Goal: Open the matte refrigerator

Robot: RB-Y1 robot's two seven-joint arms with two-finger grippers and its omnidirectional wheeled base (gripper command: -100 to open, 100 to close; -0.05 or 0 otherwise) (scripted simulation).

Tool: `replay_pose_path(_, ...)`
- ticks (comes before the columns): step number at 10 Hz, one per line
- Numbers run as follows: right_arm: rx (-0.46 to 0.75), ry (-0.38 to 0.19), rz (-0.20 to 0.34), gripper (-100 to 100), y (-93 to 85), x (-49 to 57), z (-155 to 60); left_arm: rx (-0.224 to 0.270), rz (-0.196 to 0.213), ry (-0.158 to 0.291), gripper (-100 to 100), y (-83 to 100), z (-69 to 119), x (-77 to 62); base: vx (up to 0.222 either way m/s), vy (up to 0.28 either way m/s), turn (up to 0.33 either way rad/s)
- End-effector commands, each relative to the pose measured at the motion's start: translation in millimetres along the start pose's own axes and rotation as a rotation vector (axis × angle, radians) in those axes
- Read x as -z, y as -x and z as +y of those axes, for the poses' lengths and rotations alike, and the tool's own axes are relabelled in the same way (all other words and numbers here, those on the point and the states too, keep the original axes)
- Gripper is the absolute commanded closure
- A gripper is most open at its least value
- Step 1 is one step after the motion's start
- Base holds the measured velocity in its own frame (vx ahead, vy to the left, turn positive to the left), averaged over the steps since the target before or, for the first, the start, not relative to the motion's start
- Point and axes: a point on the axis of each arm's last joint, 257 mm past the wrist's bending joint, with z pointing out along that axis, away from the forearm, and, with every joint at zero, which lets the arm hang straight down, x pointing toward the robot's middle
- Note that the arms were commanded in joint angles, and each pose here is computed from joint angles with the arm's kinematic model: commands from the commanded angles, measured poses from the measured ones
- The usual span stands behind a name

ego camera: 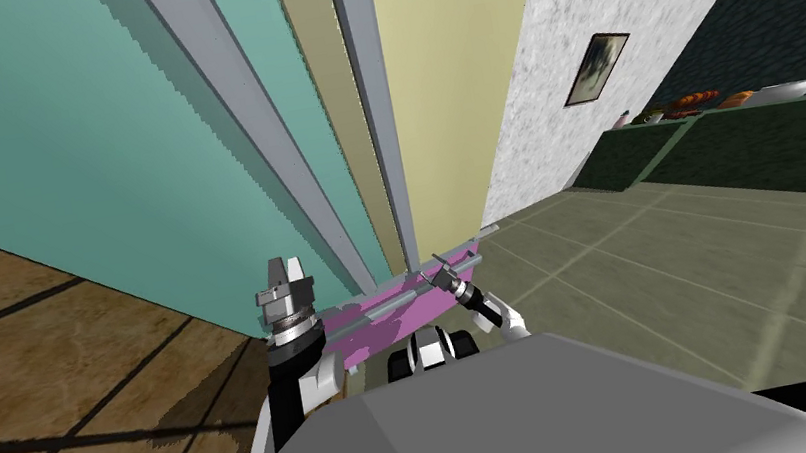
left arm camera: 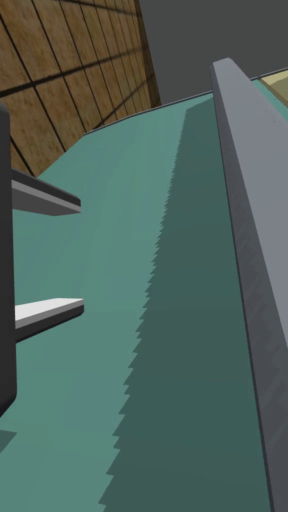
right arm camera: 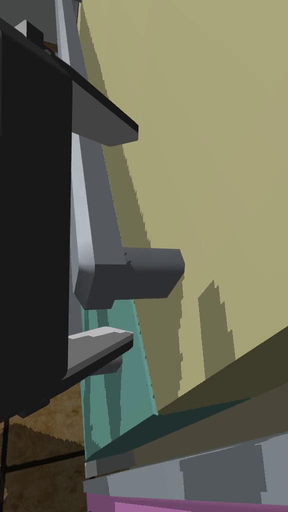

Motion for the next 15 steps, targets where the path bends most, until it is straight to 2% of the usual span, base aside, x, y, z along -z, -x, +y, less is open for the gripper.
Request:
replay_pose_path(1, 0.016, -0.011, -0.005, -100, 10.3, -8.5, 18.7, 0.0, 0.0, 0.0, 0, 0.0, 0.0, 0.0, 0.038, 0.037, -0.108)
replay_pose_path(4, -0.006, -0.047, -0.011, -100, 26.9, -23.7, 31.9, 0.0, 0.0, 0.0, 0, 0.0, 0.0, 0.0, 0.032, 0.025, -0.058)
replay_pose_path(5, 0.0, -0.039, -0.009, -100, 23.4, -21.1, 30.3, 0.0, 0.0, 0.0, 0, 0.0, 0.0, 0.0, 0.009, 0.007, -0.002)
replay_pose_path(6, 0.0, -0.039, -0.011, -100, 20.5, -34.4, 23.5, 0.0, 0.0, 0.0, 0, 0.0, 0.0, 0.0, -0.002, 0.032, -0.008)
replay_pose_path(8, 0.0, -0.038, -0.012, -100, 18.0, -44.7, 17.4, 0.0, 0.0, 0.0, 0, 0.0, 0.0, 0.0, -0.007, 0.043, -0.007)
replay_pose_path(9, 0.001, -0.039, -0.013, -100, 18.7, -42.0, 20.3, 0.0, 0.0, 0.0, 0, 0.0, 0.0, 0.0, -0.005, 0.02, -0.001)
replay_pose_path(10, 0.0, -0.039, -0.011, 100, 21.9, -29.3, 26.4, 0.0, 0.0, 0.0, 0, 0.0, 0.0, 0.0, 0.008, -0.027, -0.001)
replay_pose_path(11, 0.0, -0.04, -0.01, 100, 23.4, -24.1, 29.3, 0.0, 0.0, 0.0, 0, 0.0, 0.0, 0.0, 0.022, -0.065, -0.013)
replay_pose_path(12, 0.004, -0.053, -0.015, 100, 22.0, -33.0, 20.8, 0.0, 0.0, 0.0, 0, 0.0, 0.0, 0.0, 0.002, -0.037, -0.004)
replay_pose_path(13, -0.018, -0.024, -0.059, 100, 32.2, -35.9, 27.1, 0.0, 0.0, 0.0, 0, 0.0, 0.0, 0.0, -0.064, -0.158, 0.158)
replay_pose_path(15, -0.042, 0.006, -0.1, 100, 41.8, -39.4, 33.1, 0.0, 0.0, 0.0, 0, 0.0, 0.0, -0.1, -0.114, -0.26, 0.159)
